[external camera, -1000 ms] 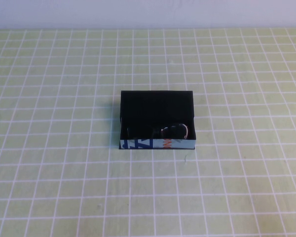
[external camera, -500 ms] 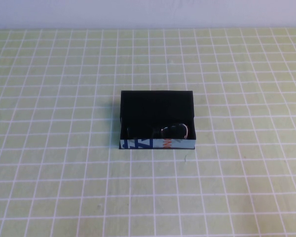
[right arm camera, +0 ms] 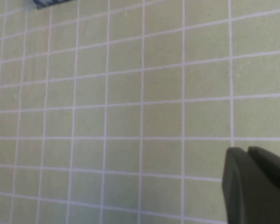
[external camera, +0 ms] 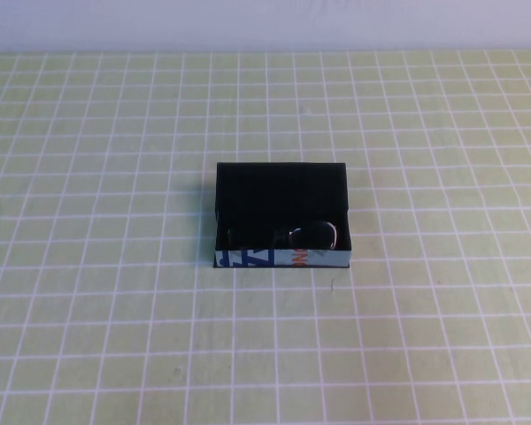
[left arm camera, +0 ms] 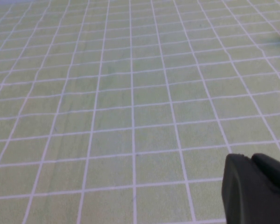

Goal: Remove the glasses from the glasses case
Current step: Pick up the glasses from the glasses case

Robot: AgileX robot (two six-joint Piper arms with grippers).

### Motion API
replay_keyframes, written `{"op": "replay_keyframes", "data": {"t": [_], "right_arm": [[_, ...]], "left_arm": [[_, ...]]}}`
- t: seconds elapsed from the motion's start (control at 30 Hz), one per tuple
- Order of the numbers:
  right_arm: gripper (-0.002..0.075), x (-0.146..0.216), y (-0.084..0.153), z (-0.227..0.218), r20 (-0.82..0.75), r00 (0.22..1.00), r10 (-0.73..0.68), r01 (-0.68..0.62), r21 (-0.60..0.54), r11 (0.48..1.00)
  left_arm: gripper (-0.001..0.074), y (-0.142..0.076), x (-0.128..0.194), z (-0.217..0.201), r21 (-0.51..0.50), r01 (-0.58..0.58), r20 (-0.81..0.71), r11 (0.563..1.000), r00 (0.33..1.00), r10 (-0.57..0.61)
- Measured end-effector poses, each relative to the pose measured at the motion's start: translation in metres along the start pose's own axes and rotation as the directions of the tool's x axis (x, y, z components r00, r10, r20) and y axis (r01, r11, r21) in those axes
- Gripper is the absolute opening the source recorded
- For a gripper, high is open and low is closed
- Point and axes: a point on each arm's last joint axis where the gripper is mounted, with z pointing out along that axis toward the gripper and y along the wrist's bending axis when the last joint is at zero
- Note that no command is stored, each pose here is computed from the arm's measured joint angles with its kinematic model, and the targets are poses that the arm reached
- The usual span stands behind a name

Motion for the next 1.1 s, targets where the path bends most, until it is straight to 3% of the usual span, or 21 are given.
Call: {"op": "replay_keyframes", "data": {"t": [0.3, 0.47, 0.6, 0.87, 1.0, 1.1], "right_arm": [[-0.0018, -0.057, 0.014, 0.032, -0.199, 0.960, -0.199, 0.198, -0.022, 0.980], [-0.0018, -0.077, 0.052, 0.067, -0.295, 0.853, -0.431, 0.407, -0.142, 0.903], [-0.0018, -0.089, 0.092, 0.099, -0.310, 0.708, -0.634, 0.585, -0.246, 0.773], [-0.0018, -0.108, 0.161, 0.171, -0.241, 0.314, -0.918, 0.818, -0.422, 0.391], [-0.0014, -0.121, 0.173, 0.197, -0.199, 0.150, -0.968, 0.864, -0.450, 0.226], [0.0020, -0.130, 0.176, 0.217, -0.196, 0.061, -0.979, 0.881, -0.449, 0.145]], "left_arm": [[-0.0004, 0.000, 0.000, 0.000, 0.000, 0.000, 0.000, 1.000, 1.000, 0.000], [-0.0004, 0.000, 0.000, 0.000, 0.000, 0.000, 0.000, 1.000, 1.000, 0.000], [-0.0004, 0.000, 0.000, 0.000, 0.000, 0.000, 0.000, 1.000, 1.000, 0.000], [-0.0004, 0.000, 0.000, 0.000, 0.000, 0.000, 0.000, 1.000, 1.000, 0.000], [-0.0004, 0.000, 0.000, 0.000, 0.000, 0.000, 0.000, 1.000, 1.000, 0.000], [-0.0004, 0.000, 0.000, 0.000, 0.000, 0.000, 0.000, 1.000, 1.000, 0.000]]}}
